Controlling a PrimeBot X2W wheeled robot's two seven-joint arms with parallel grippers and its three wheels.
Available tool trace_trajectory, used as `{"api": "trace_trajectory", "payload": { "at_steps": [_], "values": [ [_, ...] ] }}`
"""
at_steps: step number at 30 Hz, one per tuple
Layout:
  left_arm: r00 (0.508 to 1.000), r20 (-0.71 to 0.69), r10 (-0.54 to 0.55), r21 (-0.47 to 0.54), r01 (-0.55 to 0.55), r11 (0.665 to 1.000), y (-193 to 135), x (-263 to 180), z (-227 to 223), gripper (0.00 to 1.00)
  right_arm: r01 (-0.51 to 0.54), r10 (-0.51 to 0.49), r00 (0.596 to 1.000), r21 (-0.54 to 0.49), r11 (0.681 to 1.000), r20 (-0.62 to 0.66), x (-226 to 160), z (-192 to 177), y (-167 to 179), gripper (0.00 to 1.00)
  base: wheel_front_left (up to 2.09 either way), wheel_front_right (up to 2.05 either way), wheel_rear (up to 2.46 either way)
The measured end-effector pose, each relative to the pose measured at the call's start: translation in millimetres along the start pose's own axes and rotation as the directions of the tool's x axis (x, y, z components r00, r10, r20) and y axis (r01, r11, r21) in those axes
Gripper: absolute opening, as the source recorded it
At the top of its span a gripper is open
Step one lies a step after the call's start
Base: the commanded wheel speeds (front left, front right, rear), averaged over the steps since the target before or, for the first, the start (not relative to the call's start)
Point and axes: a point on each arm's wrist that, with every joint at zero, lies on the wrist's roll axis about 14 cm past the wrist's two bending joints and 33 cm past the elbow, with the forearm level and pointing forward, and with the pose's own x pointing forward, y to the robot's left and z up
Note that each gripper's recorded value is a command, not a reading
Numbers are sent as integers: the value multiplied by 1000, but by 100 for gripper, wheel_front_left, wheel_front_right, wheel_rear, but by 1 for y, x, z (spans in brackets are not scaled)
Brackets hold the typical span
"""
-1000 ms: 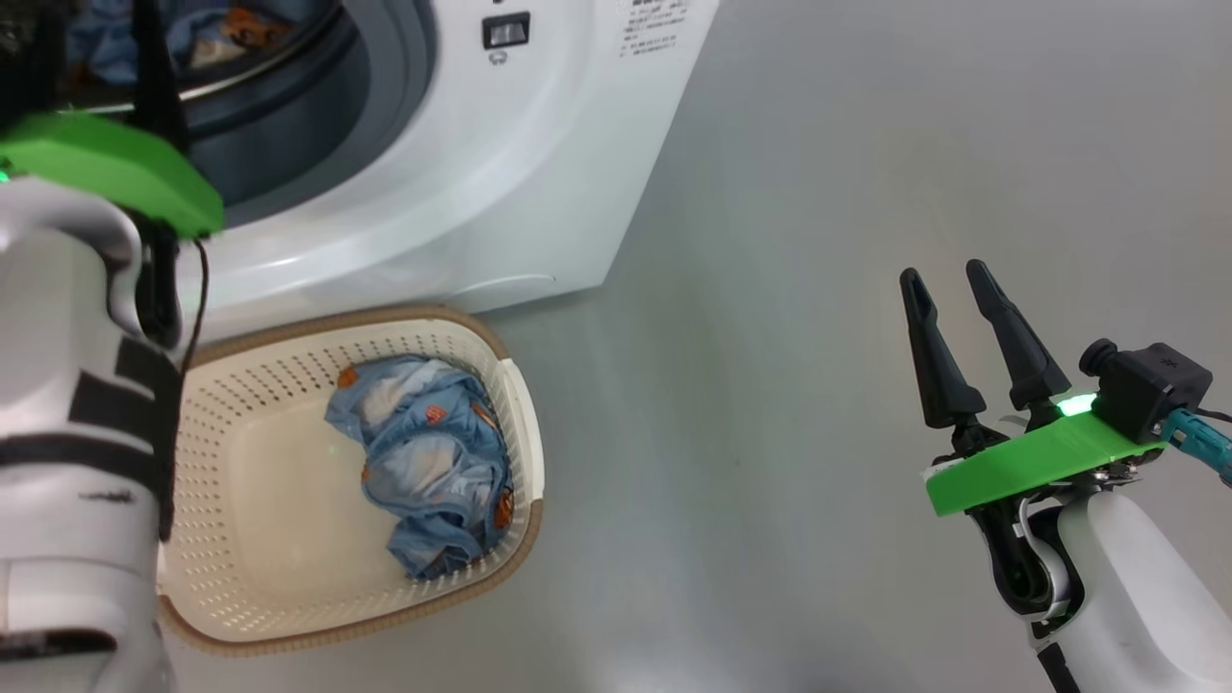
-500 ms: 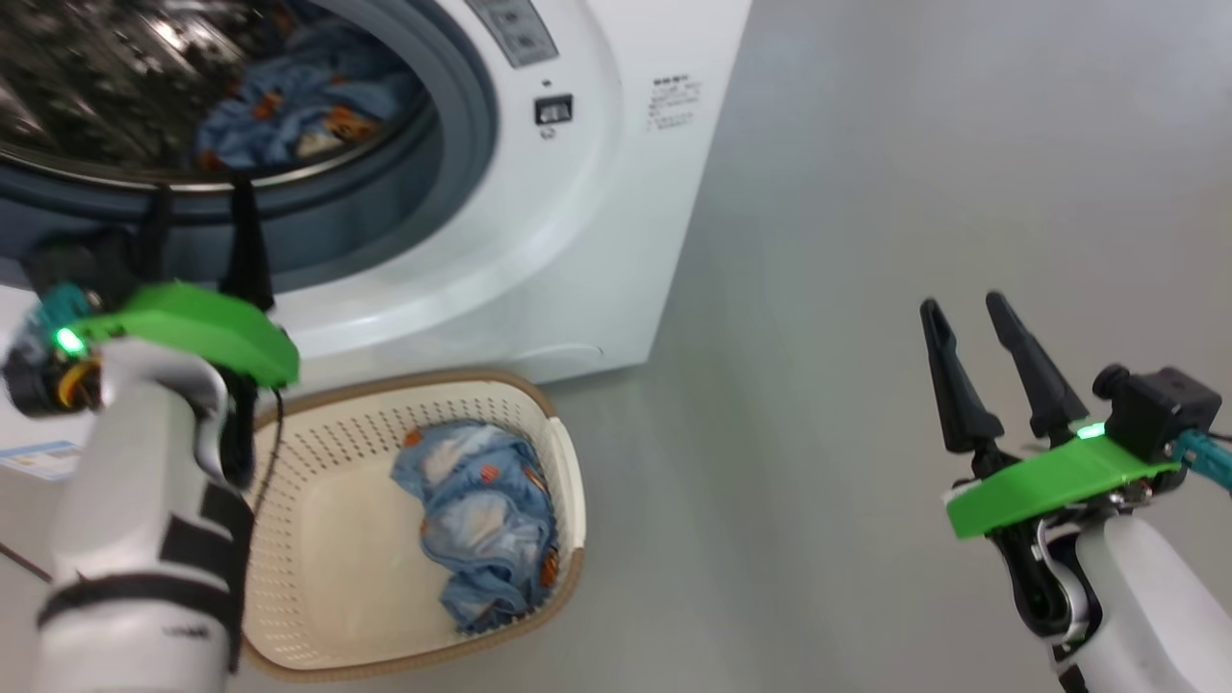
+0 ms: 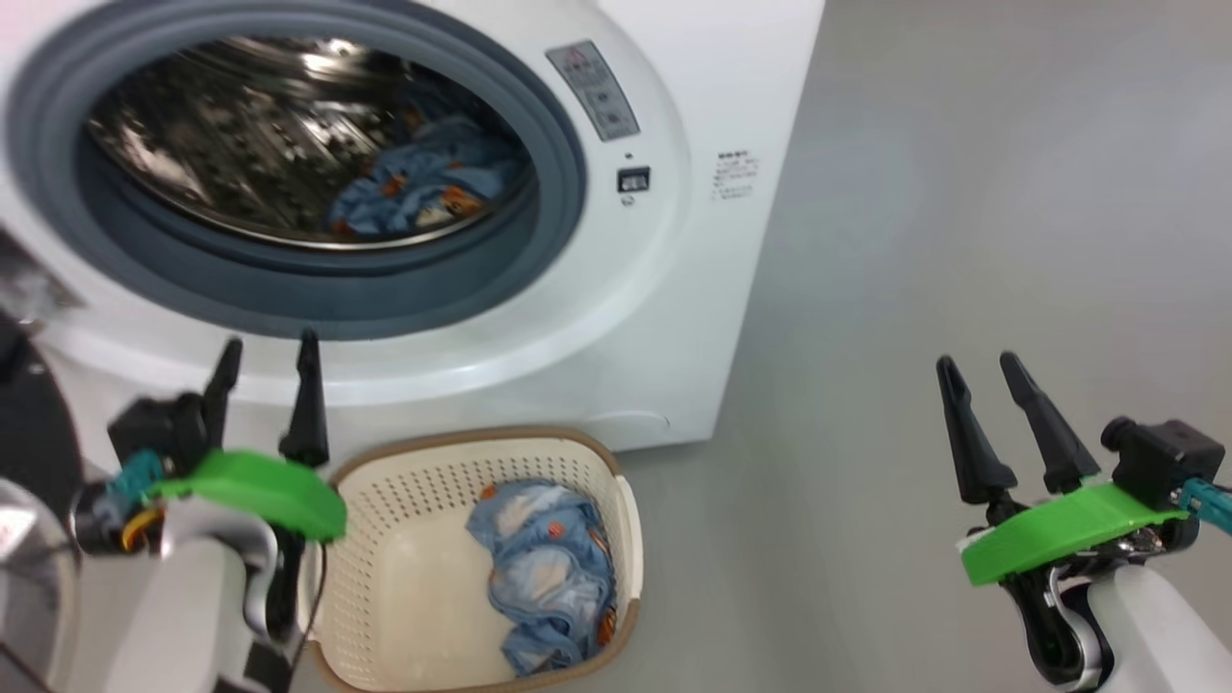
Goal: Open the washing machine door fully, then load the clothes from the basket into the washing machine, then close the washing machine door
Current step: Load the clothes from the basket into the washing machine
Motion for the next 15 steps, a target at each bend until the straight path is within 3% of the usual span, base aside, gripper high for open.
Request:
{"api": "trace_trajectory", "payload": {
  "at_steps": [15],
  "values": [
    [991, 89, 96, -30, -94, 995, 21, -85, 9, 100, -68, 68, 997, 9, 998, 33, -13, 13, 24, 100, 0, 0, 0]
  ]
}}
